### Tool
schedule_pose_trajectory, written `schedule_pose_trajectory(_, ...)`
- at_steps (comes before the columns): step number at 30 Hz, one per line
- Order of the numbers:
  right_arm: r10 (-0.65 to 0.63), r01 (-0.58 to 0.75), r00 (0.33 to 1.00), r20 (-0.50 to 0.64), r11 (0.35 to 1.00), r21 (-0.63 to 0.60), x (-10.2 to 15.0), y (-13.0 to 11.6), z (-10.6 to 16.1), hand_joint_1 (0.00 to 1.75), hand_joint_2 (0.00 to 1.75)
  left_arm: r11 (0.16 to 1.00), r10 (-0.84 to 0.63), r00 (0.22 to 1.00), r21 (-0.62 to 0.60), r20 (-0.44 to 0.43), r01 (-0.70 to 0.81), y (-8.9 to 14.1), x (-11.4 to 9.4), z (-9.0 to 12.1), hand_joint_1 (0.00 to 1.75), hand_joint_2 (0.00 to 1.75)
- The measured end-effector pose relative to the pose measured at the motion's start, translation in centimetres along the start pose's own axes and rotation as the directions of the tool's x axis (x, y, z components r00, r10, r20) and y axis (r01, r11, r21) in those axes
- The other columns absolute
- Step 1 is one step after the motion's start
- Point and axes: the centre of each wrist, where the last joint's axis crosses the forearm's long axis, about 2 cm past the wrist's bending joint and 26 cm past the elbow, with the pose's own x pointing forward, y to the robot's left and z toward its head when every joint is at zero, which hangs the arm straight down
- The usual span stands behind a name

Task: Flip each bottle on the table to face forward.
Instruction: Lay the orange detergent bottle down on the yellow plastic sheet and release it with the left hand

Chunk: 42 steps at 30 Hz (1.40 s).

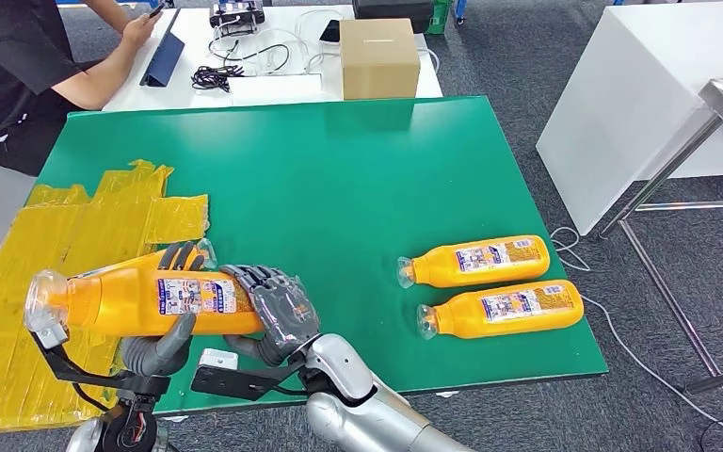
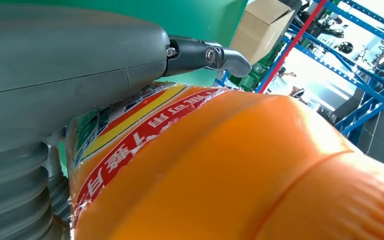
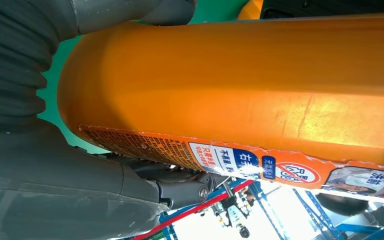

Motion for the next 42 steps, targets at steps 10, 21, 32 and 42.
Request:
schedule_pose_trajectory(10, 0.000, 0.000, 1.000, 0.000, 1.000, 0.000, 0.0, 0.0, 0.0, 1.75, 1.75, 1.000, 0.000, 1.000, 0.000, 0.000, 0.000, 0.0, 0.0, 0.0, 0.44, 1.75)
schedule_pose_trajectory(21, 0.064, -0.060, 0.997, -0.032, 0.992, 0.108, 0.9, 0.7, -0.1, 1.75, 1.75, 0.993, -0.023, 0.997, 0.116, 0.068, 0.015, -0.2, -0.2, 1.6, 1.75, 1.75)
schedule_pose_trajectory(32, 0.074, -0.071, 0.997, -0.018, 0.989, 0.126, 1.2, 0.9, -0.1, 1.75, 1.75, 0.991, -0.020, 0.996, 0.133, 0.085, 0.009, -0.3, 0.0, 2.2, 1.75, 1.75)
schedule_pose_trajectory(42, 0.079, -0.076, 0.997, -0.014, 0.988, 0.134, 1.2, 1.0, -0.1, 1.75, 1.75, 0.990, -0.019, 0.996, 0.138, 0.086, 0.007, -0.2, 0.0, 2.3, 1.75, 1.75)
